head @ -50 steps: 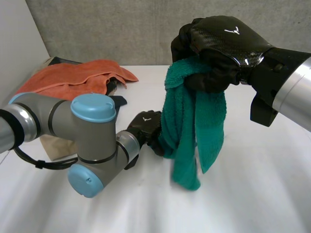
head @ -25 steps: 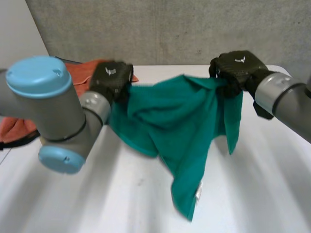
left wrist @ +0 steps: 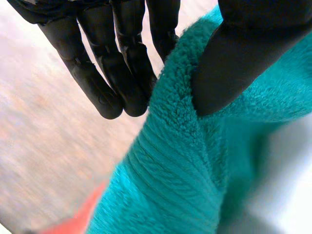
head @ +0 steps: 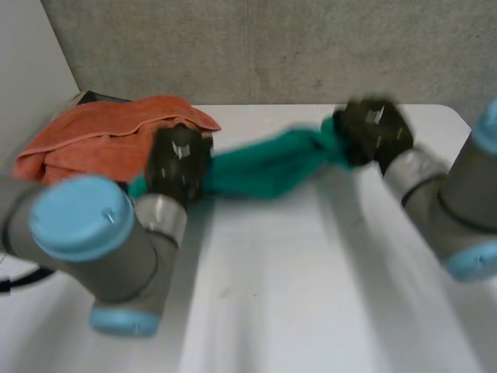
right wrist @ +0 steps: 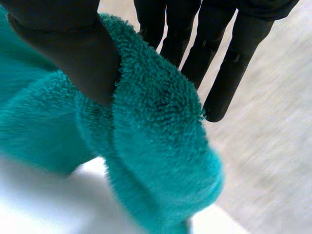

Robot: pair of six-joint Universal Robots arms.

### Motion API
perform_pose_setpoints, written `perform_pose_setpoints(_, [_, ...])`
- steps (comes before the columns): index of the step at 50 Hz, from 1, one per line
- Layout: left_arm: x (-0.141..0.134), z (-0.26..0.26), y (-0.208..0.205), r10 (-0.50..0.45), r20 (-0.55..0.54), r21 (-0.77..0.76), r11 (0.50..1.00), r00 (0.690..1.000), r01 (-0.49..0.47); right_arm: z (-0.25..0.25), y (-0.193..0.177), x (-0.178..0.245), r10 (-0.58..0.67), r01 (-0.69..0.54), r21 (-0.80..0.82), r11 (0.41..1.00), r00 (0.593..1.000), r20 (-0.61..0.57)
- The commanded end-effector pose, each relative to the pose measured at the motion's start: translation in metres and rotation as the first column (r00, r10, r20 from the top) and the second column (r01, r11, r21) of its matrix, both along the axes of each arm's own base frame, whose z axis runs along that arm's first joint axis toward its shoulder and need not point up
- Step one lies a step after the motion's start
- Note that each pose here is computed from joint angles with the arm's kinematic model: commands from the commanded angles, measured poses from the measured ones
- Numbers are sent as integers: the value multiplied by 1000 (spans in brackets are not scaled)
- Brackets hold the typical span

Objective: Fold the laundry.

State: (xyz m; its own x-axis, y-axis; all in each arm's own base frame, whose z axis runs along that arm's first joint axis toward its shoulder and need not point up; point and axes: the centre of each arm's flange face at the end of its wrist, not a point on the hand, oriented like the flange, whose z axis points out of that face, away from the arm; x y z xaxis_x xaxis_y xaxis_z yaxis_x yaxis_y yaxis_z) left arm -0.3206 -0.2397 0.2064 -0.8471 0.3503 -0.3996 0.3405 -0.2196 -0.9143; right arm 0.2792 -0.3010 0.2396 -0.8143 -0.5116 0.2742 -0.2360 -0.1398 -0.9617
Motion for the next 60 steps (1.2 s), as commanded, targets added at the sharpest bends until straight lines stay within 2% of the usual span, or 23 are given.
perform_pose_setpoints(1, [12,-73,31,-34,141,241,971,989,-1,-86,26,-10,116,-63,222,973,966,-231])
perform_pose_setpoints(4, [12,-73,47,-57,156,319,948,986,5,-93,25,-13,123,-60,219,974,950,-286])
perform_pose_setpoints(10, [12,-46,51,-65,134,361,932,989,12,-81,20,-19,77,-17,205,979,954,-290])
perform_pose_setpoints(15, [24,-7,18,11,65,321,947,998,-31,-60,21,-29,18,45,233,971,966,-260])
perform_pose_setpoints(22, [28,8,-19,-17,39,304,953,999,4,-51,13,-46,-26,85,266,960,976,-217])
perform_pose_setpoints(26, [30,0,-42,-50,68,359,933,996,22,-56,11,-56,-29,108,305,946,967,-254])
perform_pose_setpoints(32, [20,-17,-50,-135,98,440,894,986,79,-64,17,-63,-16,127,389,913,961,-275])
perform_pose_setpoints(38, [13,-40,-57,-229,177,491,863,957,116,-78,20,-59,-13,118,455,882,974,-228])
perform_pose_setpoints(44, [13,-49,-47,-282,220,549,827,934,121,-91,29,-53,36,74,515,854,979,-199])
perform_pose_setpoints(52, [16,-50,-33,-287,194,575,808,938,129,-100,32,-51,77,36,475,879,973,-217])
perform_pose_setpoints(60, [8,-69,-24,-321,203,606,783,925,139,-106,34,-48,89,26,450,893,968,-233])
